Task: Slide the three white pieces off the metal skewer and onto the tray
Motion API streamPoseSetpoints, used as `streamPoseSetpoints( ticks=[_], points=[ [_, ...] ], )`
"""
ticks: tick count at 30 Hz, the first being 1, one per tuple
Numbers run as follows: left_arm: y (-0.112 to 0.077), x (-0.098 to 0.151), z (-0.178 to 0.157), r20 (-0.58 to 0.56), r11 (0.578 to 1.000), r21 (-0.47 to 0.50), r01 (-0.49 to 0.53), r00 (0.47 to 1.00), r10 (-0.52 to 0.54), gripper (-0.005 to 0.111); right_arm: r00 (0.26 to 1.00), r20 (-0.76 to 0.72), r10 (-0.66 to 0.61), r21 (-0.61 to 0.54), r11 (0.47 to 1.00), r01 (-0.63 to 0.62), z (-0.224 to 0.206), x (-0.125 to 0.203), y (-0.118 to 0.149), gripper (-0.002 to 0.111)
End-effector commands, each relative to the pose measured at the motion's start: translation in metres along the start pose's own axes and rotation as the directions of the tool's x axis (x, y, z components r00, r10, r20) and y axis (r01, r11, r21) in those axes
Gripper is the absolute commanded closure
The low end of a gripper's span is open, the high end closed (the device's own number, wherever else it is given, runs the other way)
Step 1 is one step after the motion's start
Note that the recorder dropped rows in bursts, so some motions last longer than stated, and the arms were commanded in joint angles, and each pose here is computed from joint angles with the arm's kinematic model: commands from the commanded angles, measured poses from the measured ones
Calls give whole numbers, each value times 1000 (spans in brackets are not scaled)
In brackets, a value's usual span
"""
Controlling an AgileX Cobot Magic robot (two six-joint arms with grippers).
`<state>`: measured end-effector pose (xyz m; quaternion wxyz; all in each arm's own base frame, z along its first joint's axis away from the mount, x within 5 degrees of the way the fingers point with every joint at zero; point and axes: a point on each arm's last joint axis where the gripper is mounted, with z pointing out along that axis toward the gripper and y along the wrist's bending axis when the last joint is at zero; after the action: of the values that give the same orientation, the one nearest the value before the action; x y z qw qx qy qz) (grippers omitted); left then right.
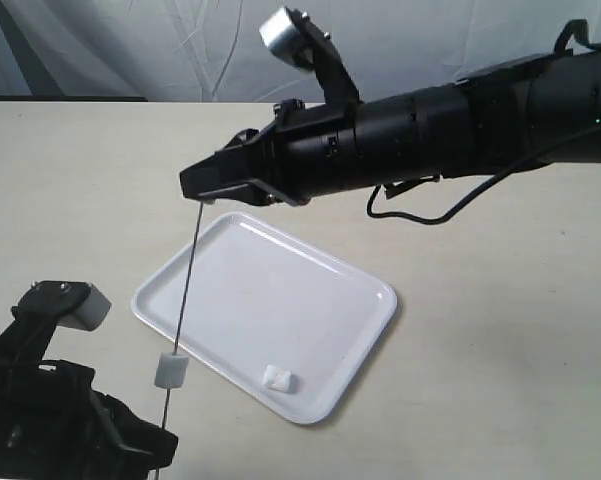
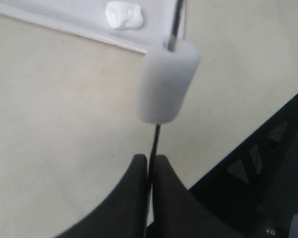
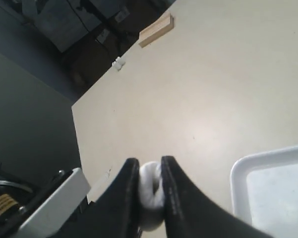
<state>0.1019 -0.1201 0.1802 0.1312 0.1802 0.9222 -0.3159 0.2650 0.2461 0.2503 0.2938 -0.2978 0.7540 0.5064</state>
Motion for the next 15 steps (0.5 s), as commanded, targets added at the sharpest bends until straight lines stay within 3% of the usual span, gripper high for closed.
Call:
streamPoseSetpoints(
  ticks=[1, 7, 11, 15],
  points=[
    [0, 11, 2, -82, 999, 24, 20, 996, -18, 107, 989, 150, 20, 61, 998, -30, -24, -32, -1, 95],
    [-1, 11, 2, -76, 999, 30, 33, 997, -31, 107, 989, 142, 29, 102, 994, -44, -40, -37, -4, 95],
    [-4, 6, 0, -63, 998, 44, 33, 998, -30, 107, 996, -72, 54, 177, 983, -40, -31, -10, -15, 95],
    [-9, -2, -5, -84, 998, 38, -51, 995, 54, 107, 969, -225, 101, 256, 966, -41, -18, 30, -32, 95]
  ],
)
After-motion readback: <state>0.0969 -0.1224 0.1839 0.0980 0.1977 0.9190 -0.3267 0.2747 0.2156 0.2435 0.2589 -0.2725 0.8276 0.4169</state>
